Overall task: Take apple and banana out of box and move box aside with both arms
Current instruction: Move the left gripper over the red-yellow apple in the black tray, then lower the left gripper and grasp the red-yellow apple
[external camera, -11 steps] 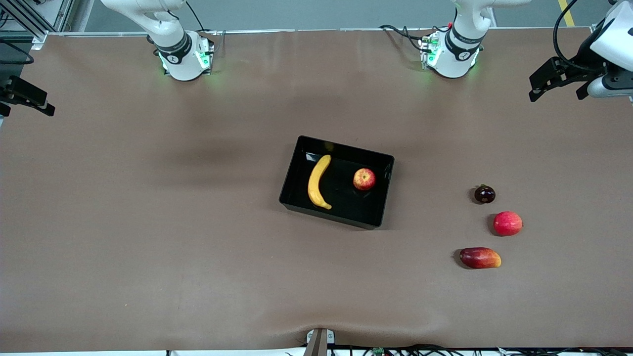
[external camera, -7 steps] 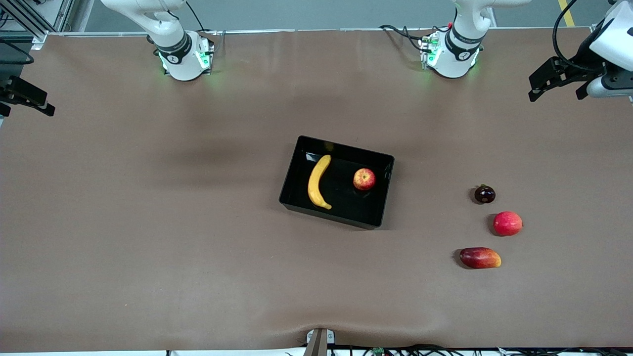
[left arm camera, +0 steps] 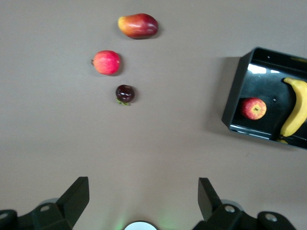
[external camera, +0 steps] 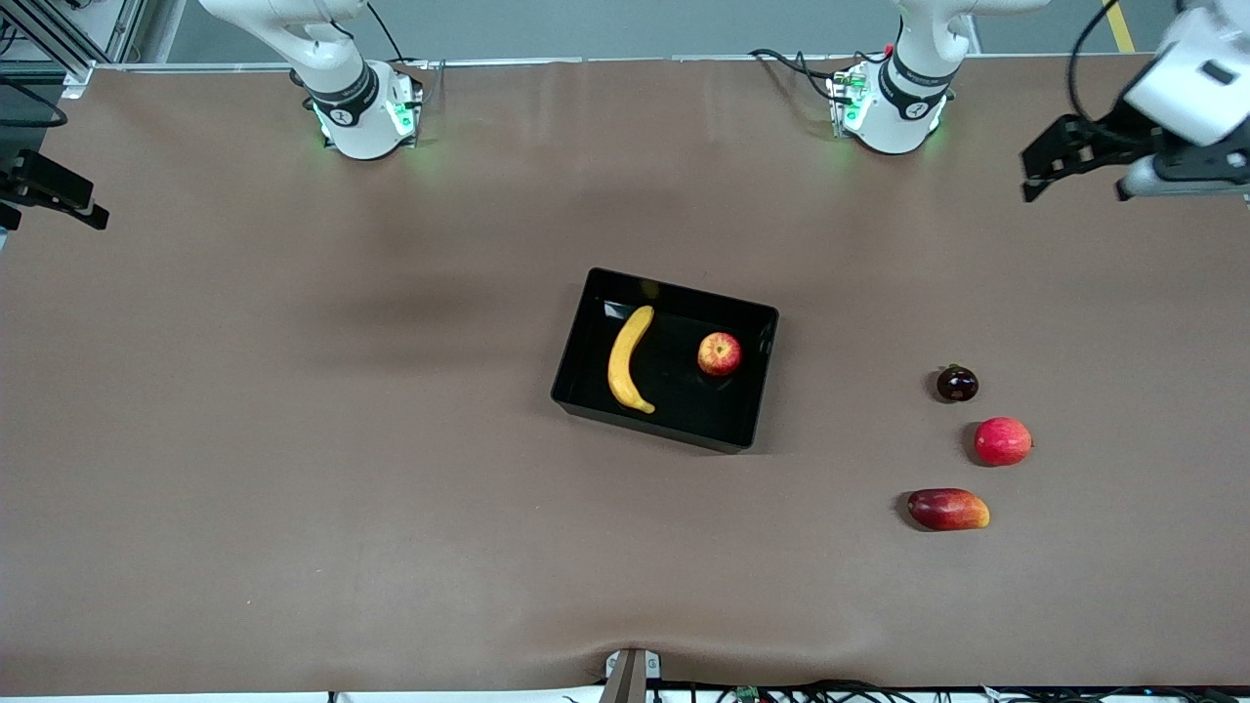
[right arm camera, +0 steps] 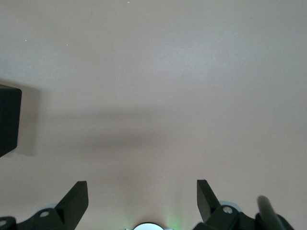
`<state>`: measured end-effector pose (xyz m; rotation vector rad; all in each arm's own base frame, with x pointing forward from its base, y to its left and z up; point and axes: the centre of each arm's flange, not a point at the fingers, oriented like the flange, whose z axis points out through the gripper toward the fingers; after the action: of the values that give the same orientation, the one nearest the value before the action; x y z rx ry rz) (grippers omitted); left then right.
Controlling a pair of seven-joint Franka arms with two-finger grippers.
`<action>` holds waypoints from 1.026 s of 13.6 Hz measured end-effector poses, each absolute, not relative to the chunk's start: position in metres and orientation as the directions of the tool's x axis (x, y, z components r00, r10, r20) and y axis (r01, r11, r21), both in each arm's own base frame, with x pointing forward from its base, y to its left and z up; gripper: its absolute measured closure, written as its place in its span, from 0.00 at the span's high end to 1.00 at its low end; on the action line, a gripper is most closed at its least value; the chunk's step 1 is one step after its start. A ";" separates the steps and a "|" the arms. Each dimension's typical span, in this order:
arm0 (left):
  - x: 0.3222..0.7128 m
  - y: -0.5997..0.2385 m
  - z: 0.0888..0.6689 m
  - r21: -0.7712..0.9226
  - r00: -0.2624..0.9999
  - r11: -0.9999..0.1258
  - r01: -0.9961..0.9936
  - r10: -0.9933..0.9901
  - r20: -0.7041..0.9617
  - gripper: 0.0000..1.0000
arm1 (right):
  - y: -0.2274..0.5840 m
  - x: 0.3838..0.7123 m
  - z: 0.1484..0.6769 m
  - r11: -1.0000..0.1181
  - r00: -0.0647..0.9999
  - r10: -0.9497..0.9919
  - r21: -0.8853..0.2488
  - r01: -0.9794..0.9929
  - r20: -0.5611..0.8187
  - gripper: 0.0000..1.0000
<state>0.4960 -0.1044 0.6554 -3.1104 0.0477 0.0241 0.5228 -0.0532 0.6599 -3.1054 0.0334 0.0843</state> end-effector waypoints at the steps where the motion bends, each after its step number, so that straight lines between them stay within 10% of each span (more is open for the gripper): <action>1: 0.497 -0.125 0.647 -0.036 0.999 -0.999 -0.028 -0.027 -0.031 1.00 | -0.053 0.523 0.660 -0.999 0.998 -0.021 -0.034 -0.023 -0.055 1.00; 14: 0.515 -0.388 0.396 -0.080 0.950 -0.947 0.311 0.313 -0.019 1.00 | -0.053 0.523 0.660 -0.999 0.998 -0.021 -0.034 -0.023 -0.054 1.00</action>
<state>0.5153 -0.3876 0.3964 -3.0262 -0.4847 0.0480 0.5230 -0.0534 0.6602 -3.1057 0.0340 0.0827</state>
